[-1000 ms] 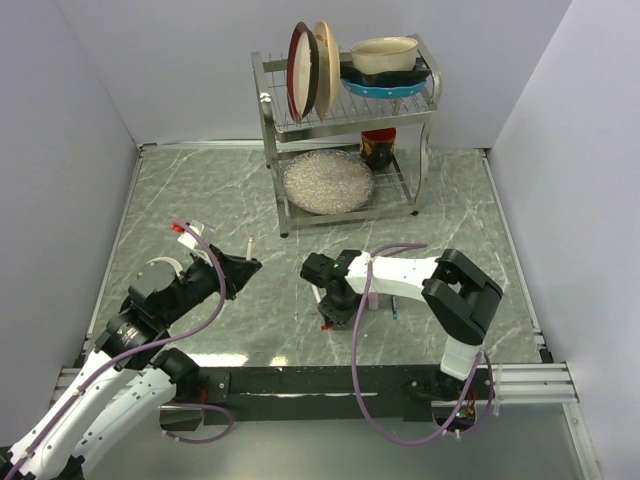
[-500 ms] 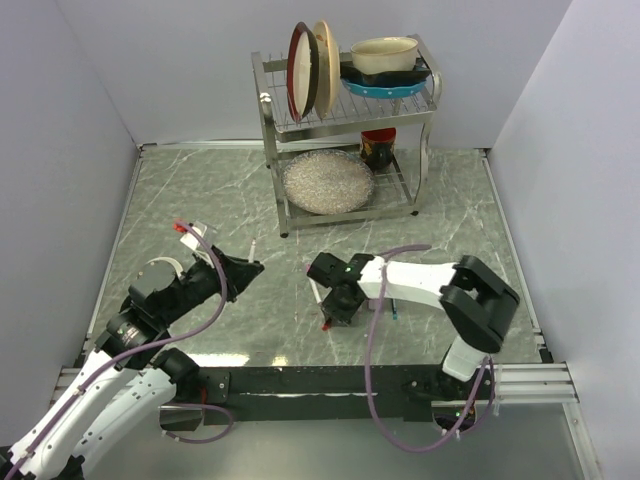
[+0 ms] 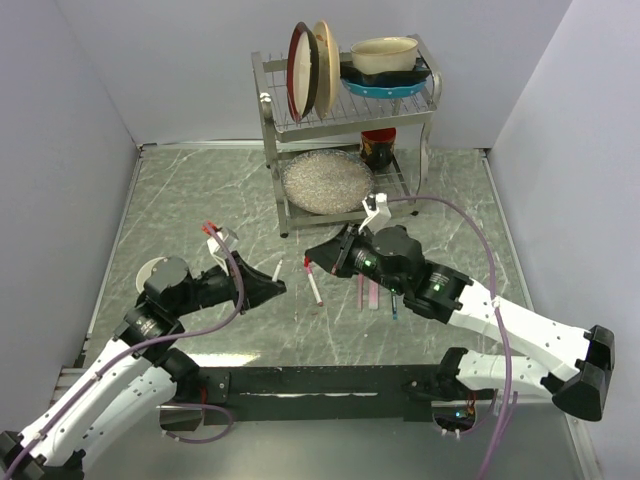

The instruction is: Insert the pens into the pen caps

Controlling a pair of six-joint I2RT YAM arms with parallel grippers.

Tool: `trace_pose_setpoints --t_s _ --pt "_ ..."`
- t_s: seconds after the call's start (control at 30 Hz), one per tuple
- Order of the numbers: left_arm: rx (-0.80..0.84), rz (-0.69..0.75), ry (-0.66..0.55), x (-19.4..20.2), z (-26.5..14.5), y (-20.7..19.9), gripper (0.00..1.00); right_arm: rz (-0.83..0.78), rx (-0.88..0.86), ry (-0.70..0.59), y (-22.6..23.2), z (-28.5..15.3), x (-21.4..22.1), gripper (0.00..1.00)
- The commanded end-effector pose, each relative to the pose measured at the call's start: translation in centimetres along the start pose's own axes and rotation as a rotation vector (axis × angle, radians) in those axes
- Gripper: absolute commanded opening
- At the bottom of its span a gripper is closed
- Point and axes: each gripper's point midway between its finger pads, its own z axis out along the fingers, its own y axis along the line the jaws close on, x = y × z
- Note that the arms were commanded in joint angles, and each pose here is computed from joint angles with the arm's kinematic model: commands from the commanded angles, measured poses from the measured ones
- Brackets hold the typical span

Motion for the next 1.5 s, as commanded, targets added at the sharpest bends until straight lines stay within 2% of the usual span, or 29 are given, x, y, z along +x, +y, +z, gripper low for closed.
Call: trace_pose_setpoints --t_s 0.0,0.1,0.33,0.87,1.47 --pt "0.184 0.016 -0.04 -1.2 0.0 -3.3 0.01 -0.188 -0.274 -0.177 5.3 -1.4 -3.6 0.0" --pt "0.214 0.017 -0.032 -1.0 -0.1 -3.8 0.01 -0.217 -0.392 -0.219 7.7 -2.5 -4.4 0.0" --pt "0.221 0.005 -0.005 -0.7 0.3 -3.6 0.01 -0.21 -0.515 -0.268 10.0 -3.8 -5.2 0.0" --pt "0.202 0.012 -0.019 -1.1 0.1 -3.6 0.01 -0.154 -0.525 -0.143 9.7 -2.7 -2.7 0.0" --pt "0.176 0.026 -0.039 -1.5 -0.1 -3.4 0.01 -0.127 -0.527 -0.111 8.9 -2.3 -1.7 0.0"
